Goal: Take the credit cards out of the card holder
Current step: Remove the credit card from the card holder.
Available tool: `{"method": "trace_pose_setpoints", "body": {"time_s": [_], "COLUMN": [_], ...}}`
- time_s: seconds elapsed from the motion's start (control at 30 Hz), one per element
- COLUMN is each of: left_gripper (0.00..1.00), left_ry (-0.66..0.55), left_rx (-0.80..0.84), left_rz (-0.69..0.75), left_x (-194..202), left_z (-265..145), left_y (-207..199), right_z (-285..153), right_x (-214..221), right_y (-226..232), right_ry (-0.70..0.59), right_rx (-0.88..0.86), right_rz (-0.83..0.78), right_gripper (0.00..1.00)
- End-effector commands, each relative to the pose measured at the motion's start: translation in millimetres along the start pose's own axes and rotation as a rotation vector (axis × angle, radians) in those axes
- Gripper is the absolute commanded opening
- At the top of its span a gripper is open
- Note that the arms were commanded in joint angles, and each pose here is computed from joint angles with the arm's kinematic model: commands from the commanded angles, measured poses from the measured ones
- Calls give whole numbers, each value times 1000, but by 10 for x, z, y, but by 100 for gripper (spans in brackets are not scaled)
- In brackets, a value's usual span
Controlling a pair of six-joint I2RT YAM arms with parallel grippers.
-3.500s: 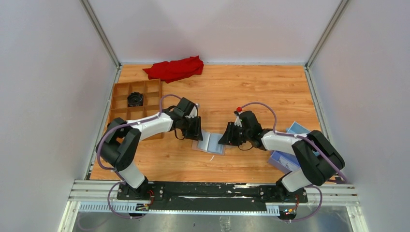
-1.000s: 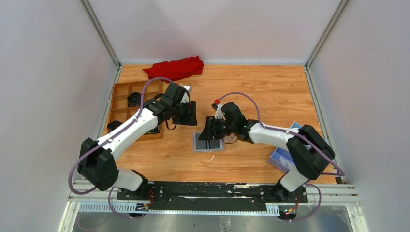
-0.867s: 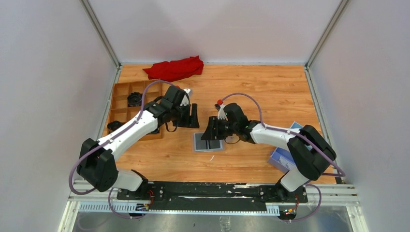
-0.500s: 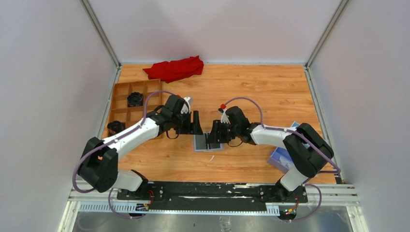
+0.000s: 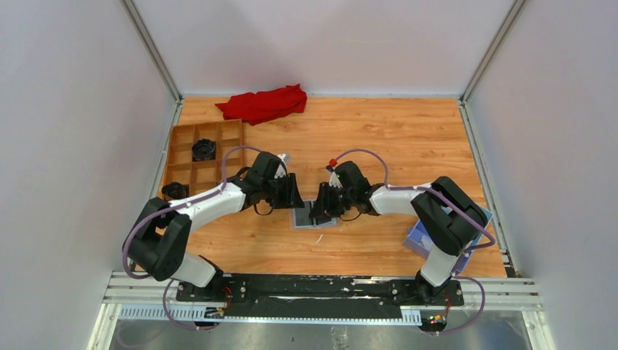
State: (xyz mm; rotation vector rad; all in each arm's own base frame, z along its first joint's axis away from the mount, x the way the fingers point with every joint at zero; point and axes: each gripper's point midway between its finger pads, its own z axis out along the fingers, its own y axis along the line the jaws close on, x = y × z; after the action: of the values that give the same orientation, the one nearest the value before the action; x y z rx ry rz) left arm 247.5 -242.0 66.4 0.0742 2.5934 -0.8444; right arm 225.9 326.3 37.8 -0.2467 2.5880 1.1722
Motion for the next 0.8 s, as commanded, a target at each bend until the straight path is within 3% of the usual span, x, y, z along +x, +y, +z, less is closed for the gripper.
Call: {"method": "trace_pose_setpoints", "body": {"time_s": [0.0, 0.17, 0.43, 0.63, 0.77], "left_gripper": [44, 34, 30, 30, 29], "left_ry": [-5, 26, 47, 60, 79], "left_rx": [-47, -67, -135, -144, -129], "left_rz": [-10, -31, -46, -45, -48], "left_x": [10, 120, 212, 238, 264], "left_z": [119, 244, 290, 314, 351], "left_y": [154, 271, 442, 470, 455], "right_z": [16, 44, 76, 79, 78], "right_x": [-75, -111, -165, -148, -147], "right_y": [-129, -177, -176, -176, -107], "right_ry": [-35, -48, -44, -38, -26], "right_rx": [59, 64, 38, 35, 0], "right_rz": [37, 68, 81, 78, 62], "right_gripper": [34, 33, 30, 12, 6]}}
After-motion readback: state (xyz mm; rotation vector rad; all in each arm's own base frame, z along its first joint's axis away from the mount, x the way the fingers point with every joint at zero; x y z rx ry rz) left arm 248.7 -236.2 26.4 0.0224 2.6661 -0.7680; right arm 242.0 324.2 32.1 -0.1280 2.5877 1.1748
